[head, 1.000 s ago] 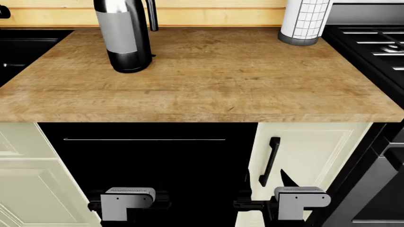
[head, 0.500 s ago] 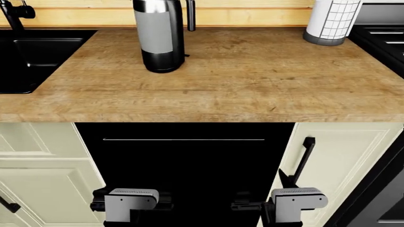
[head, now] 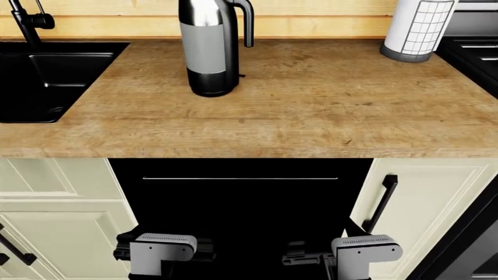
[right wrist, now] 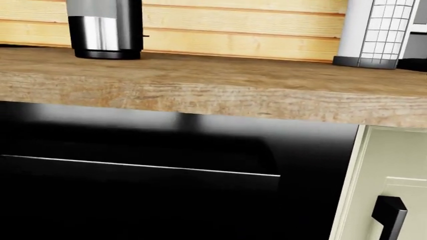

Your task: Press down the lever to turn on the electric kettle.

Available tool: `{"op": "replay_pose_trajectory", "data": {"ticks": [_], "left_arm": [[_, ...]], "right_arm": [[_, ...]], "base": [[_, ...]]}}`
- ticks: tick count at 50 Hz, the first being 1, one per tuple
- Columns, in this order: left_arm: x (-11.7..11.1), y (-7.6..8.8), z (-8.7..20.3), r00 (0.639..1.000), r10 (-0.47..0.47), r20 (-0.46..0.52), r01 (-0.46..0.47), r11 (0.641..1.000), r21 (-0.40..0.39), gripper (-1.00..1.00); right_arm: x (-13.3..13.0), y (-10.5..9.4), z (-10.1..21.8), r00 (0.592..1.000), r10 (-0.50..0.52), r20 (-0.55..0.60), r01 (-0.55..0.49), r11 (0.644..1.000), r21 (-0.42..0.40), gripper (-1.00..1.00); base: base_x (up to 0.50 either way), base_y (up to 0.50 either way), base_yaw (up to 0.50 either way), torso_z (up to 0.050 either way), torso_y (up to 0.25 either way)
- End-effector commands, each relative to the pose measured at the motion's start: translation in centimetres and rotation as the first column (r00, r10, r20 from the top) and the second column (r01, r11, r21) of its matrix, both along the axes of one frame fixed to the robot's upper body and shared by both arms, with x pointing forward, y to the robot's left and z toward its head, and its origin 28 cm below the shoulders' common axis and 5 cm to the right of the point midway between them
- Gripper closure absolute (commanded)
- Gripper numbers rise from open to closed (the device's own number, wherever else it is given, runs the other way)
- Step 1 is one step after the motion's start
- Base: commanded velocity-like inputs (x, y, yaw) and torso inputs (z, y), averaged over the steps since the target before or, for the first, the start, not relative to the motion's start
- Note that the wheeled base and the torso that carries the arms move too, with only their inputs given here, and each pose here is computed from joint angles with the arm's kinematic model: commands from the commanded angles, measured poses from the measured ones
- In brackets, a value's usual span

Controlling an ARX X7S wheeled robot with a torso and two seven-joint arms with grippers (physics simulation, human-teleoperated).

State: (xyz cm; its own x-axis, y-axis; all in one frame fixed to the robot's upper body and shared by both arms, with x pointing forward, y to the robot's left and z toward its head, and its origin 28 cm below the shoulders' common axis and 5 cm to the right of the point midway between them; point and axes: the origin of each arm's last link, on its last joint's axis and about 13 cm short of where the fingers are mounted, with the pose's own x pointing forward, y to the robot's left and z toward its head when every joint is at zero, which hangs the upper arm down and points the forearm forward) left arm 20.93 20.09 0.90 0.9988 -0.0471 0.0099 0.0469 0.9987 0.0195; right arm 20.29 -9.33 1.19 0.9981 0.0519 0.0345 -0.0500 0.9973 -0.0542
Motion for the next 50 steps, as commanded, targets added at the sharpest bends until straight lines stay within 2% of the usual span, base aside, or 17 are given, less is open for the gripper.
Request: {"op": "replay_pose_trajectory", "data": {"ticks": [1,11,19,24,28,32,38,42,50], "left_arm": [[-0.1,-0.1,0.0,1.0,-0.018,0.009,0.018,1.0,0.003,-1.0],[-0.1,-0.1,0.1,1.0,-0.016,0.01,0.016,1.0,0.007,-1.0],[-0.1,0.1,0.1,1.0,-0.006,0.005,0.006,1.0,0.006,-1.0],[-0.5,0.2,0.8,1.0,0.003,0.019,-0.003,1.0,0.02,-1.0],[-1.5,0.3,3.1,0.997,0.024,0.074,-0.03,0.996,0.088,-1.0],[-2.7,0.5,6.4,0.988,0.037,0.149,-0.06,0.987,0.148,-1.0],[-3.6,1.1,10.6,0.971,0.064,0.232,-0.114,0.972,0.207,-1.0],[-3.5,1.5,11.7,0.968,0.068,0.241,-0.124,0.967,0.225,-1.0],[-3.2,1.9,12.6,0.962,0.082,0.261,-0.146,0.961,0.237,-1.0]], "right_arm": [[-0.2,0.0,0.1,1.0,0.01,0.014,-0.01,1.0,-0.005,-1.0],[-0.3,0.0,0.2,1.0,0.015,0.019,-0.015,1.0,-0.004,-1.0],[-0.5,0.1,0.4,1.0,0.021,-0.023,-0.02,0.999,0.027,-1.0],[-1.1,0.2,0.9,0.999,0.047,0.004,-0.048,0.999,0.018,-1.0],[-1.8,0.0,3.2,0.993,0.09,0.077,-0.093,0.995,0.045,-1.0],[-2.1,-0.3,7.5,0.977,0.092,0.194,-0.11,0.99,0.086,-1.0],[-2.3,0.1,13.3,0.941,0.15,0.302,-0.199,0.97,0.137,-1.0],[-2.1,1.0,15.0,0.924,0.165,0.345,-0.225,0.964,0.142,-1.0],[-1.3,1.7,15.8,0.911,0.157,0.38,-0.222,0.966,0.132,-1.0]], "base": [[0.0,0.0,0.0,0.05,0.0],[0.0,0.0,0.0,0.05,0.0],[0.0,0.0,0.0,0.05,0.0],[0.0,0.0,0.0,0.05,0.0],[0.0,0.0,0.0,0.011,0.0],[0.0,0.0,0.0,0.0,0.0],[0.0,0.0,0.0,0.0,0.0],[0.0,0.0,0.0,0.0,0.0],[0.0,0.0,0.0,0.0,0.0]]}}
